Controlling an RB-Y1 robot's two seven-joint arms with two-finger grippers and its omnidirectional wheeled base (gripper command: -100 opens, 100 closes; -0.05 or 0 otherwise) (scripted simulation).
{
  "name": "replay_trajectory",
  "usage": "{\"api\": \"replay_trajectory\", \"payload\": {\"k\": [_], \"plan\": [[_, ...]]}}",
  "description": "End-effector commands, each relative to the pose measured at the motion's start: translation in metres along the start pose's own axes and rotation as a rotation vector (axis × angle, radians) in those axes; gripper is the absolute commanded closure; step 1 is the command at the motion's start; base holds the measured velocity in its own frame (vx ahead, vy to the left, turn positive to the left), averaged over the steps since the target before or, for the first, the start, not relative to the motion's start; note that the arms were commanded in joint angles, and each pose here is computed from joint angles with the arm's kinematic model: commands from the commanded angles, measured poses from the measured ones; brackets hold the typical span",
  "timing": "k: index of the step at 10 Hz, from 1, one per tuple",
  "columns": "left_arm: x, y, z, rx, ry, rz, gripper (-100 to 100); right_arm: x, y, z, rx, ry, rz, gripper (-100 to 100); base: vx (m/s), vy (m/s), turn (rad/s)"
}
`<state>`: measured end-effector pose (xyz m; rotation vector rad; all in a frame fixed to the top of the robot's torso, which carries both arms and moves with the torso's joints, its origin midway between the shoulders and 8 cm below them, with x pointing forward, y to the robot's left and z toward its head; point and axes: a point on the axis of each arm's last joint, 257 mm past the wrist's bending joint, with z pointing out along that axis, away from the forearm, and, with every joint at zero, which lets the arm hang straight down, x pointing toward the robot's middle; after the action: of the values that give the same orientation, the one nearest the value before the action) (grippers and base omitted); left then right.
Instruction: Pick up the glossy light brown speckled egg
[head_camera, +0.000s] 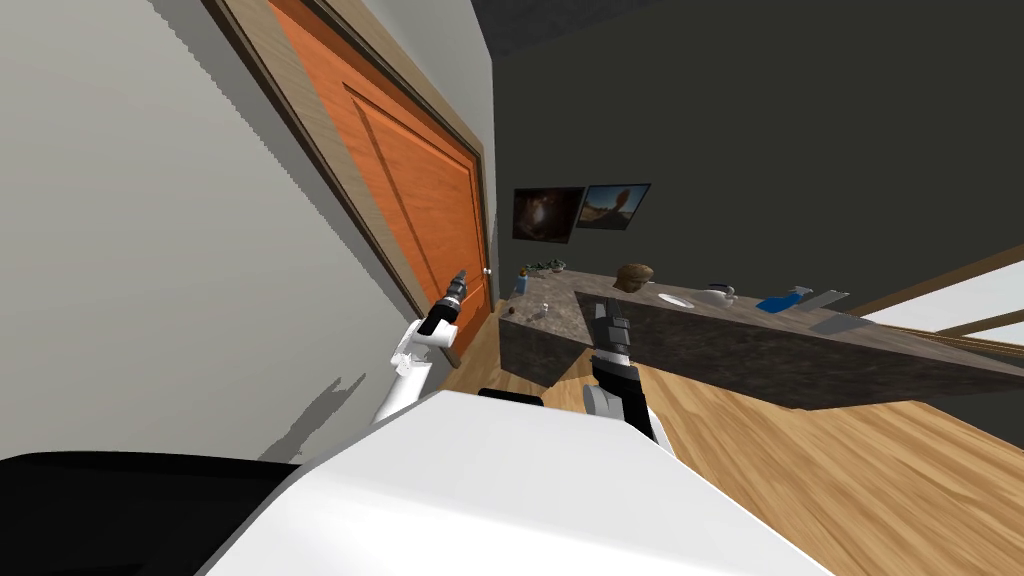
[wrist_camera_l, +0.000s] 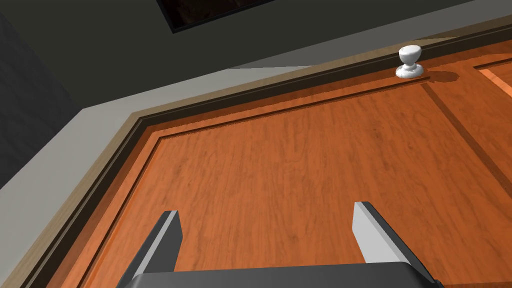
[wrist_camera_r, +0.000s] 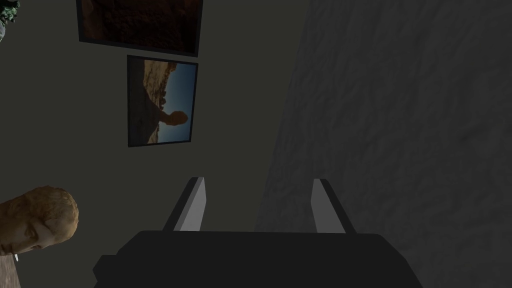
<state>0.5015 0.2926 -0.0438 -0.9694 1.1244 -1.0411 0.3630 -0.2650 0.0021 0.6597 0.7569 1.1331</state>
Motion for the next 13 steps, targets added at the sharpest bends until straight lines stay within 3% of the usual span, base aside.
{"api": "replay_trajectory", "payload": {"k": [1, 8, 13], "plan": [[0.004, 0.010, 0.004, -0.043, 0.002, 0.001, -100, 0.000, 0.000, 0.000, 0.000, 0.000, 0.000, 0, 0.020, -0.011, -0.031], [0.016, 0.053, 0.009, -0.221, 0.018, 0.000, -100, 0.000, 0.000, 0.000, 0.000, 0.000, 0.000, 0, 0.028, -0.021, -0.024], [0.036, 0.088, 0.006, -0.361, 0.054, -0.005, -100, 0.000, 0.000, 0.000, 0.000, 0.000, 0.000, 0, 0.041, -0.040, -0.029]]}}
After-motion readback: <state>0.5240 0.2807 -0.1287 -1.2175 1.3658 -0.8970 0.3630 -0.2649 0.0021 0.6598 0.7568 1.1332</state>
